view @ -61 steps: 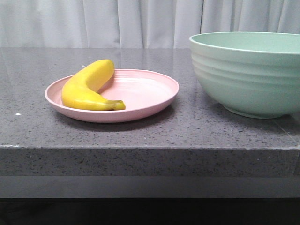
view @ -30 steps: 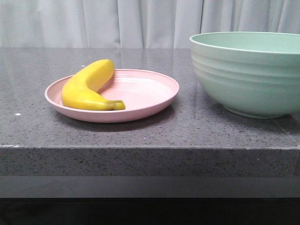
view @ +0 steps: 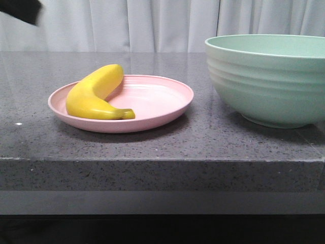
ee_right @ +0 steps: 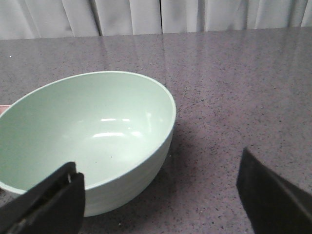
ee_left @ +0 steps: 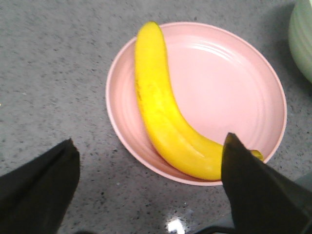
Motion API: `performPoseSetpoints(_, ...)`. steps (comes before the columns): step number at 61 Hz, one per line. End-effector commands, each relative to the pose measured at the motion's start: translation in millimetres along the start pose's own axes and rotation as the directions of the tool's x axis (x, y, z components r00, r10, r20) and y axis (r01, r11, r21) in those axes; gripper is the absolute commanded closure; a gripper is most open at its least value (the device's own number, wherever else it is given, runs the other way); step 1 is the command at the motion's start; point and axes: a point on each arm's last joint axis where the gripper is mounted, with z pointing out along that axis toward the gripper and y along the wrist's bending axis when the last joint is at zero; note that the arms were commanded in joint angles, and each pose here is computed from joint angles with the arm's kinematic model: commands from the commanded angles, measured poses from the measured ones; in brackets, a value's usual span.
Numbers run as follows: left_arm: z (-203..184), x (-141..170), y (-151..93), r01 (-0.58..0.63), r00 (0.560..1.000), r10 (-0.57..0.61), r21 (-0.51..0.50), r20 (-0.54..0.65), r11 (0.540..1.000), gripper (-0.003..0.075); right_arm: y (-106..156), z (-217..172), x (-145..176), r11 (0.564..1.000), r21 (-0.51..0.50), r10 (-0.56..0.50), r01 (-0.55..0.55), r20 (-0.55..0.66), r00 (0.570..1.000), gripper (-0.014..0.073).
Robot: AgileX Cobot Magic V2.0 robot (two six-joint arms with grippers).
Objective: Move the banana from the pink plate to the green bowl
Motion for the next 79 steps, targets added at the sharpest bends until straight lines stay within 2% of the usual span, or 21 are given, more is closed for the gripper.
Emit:
performPoseSetpoints(1,9,-24,-11,0.014,1.0,-0.014,0.033,0.008,0.999,0.0155,1,-2,-19,1.0,0.003,-0.013,0.013,0.113,0.994,-0.0048)
performPoseSetpoints(15,51,-45,-22,0.026,0.995,-0.021,0.05,-0.095,0.998,0.0155,1,-2,-19,1.0,0.003,-0.013,0.013,0.116,0.993,-0.0048)
performPoseSetpoints(28,79,-43,-24,0.048,0.986,-0.039,0.05,-0.165,0.998,0.0156,1,-2,-19,1.0,0.003,-0.013,0.013,0.116,0.993,-0.0048)
performPoseSetpoints(56,111,-34,-23,0.05,0.97,-0.041,0.033,-0.24,0.998,0.0156,1,-2,-19,1.0,0.003,-0.013,0.013,0.116,0.993,-0.0048)
performPoseSetpoints(70,114,-32,-23,0.048,0.968,-0.039,0.03,-0.246,0.998,0.0158,1,-2,-19,1.0,0.003,-0.013,0.013,0.116,0.993,-0.0048)
performPoseSetpoints(79,114,-34,-22,0.043,0.972,-0.035,0.029,-0.231,0.999,0.0242,1,-2,-19,1.0,0.003,-0.013,0.013,0.116,0.993,-0.0048)
